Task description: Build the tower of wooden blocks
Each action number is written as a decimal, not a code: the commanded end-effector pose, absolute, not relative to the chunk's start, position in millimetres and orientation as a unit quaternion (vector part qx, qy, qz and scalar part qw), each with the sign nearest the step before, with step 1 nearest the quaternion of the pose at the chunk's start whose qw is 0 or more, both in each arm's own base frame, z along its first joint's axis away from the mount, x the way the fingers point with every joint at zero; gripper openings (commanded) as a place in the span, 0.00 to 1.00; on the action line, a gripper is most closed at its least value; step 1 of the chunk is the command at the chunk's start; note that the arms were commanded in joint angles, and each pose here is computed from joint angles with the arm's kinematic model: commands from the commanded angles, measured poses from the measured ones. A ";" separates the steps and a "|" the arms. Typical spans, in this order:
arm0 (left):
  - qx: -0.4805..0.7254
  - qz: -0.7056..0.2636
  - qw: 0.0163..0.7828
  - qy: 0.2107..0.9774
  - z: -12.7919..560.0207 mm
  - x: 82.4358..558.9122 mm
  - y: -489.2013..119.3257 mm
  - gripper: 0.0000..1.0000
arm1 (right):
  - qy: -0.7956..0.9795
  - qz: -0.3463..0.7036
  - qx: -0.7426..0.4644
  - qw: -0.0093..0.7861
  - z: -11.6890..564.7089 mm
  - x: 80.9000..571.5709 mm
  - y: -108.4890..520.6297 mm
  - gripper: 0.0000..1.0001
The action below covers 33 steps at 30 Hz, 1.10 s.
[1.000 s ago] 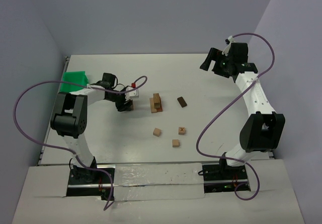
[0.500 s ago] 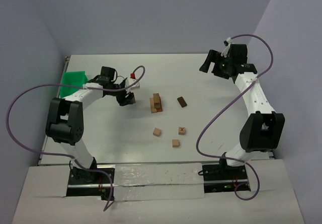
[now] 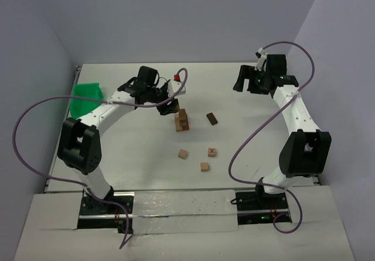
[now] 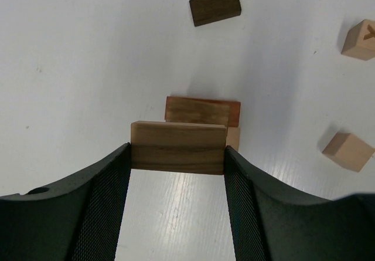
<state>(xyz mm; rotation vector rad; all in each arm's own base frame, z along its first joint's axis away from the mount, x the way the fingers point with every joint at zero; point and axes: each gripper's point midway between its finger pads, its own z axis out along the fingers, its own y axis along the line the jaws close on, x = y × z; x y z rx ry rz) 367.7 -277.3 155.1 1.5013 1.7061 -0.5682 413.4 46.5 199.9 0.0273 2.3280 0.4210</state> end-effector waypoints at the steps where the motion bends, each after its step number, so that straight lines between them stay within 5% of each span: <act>1: 0.596 -0.224 0.379 0.672 157.9 371.3 -290.3 0.24 | 0.917 0.145 -0.008 0.371 189.1 404.7 39.3 1.00; 33: 0.610 -0.244 0.327 0.680 116.0 367.3 -316.3 0.41 | 0.915 0.165 -0.018 0.368 184.1 403.9 47.4 1.00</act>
